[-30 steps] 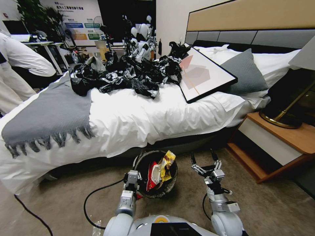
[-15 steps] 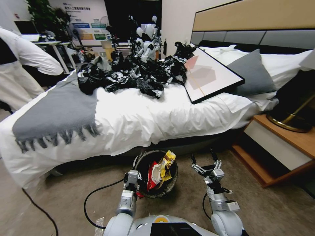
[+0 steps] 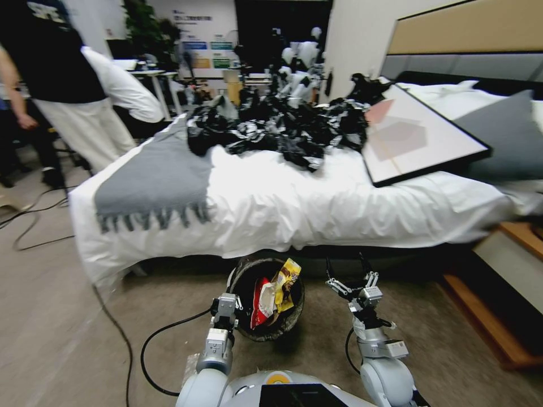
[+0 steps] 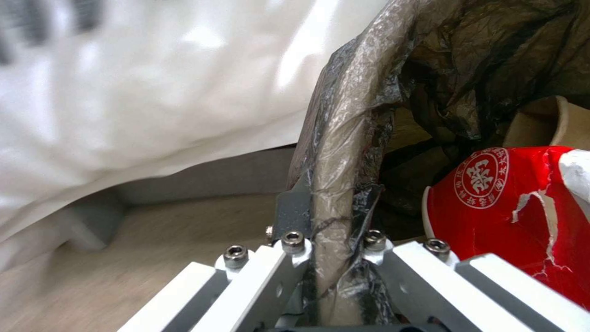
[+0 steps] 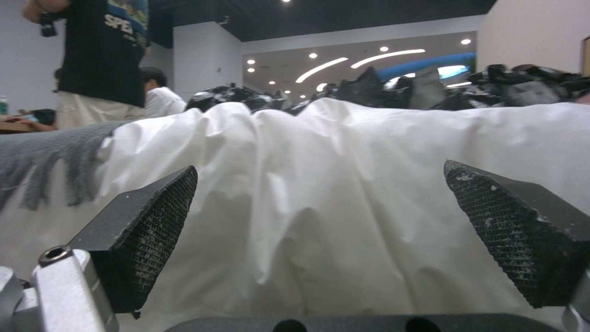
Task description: Pick up the trash bin, then pick up the garbage from the floor and place it into the trash bin.
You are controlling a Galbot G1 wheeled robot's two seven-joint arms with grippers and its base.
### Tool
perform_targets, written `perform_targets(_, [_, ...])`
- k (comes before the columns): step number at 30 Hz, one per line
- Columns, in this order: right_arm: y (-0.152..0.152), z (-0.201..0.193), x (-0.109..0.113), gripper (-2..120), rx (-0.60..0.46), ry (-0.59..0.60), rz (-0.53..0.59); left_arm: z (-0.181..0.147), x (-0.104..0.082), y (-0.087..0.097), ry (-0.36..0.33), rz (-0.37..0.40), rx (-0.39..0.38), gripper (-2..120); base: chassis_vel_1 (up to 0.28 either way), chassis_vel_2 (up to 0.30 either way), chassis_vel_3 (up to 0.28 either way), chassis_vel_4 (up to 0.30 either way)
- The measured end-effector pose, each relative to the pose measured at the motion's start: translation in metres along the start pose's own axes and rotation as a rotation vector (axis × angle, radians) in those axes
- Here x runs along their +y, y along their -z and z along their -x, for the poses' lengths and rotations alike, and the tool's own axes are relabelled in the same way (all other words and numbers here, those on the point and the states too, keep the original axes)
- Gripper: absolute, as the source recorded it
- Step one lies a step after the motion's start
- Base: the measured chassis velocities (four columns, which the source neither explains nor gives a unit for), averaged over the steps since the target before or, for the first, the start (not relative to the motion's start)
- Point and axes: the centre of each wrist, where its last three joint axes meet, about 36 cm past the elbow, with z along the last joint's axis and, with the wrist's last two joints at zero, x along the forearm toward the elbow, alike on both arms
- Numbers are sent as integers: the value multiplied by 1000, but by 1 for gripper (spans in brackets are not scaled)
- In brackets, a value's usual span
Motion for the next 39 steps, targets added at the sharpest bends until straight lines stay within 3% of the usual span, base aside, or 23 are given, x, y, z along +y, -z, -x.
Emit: perform_targets(39, [-1,-1,-5,100,2,18,-14,1,-1,-2,-2,1,-8,0,100,104,107,107])
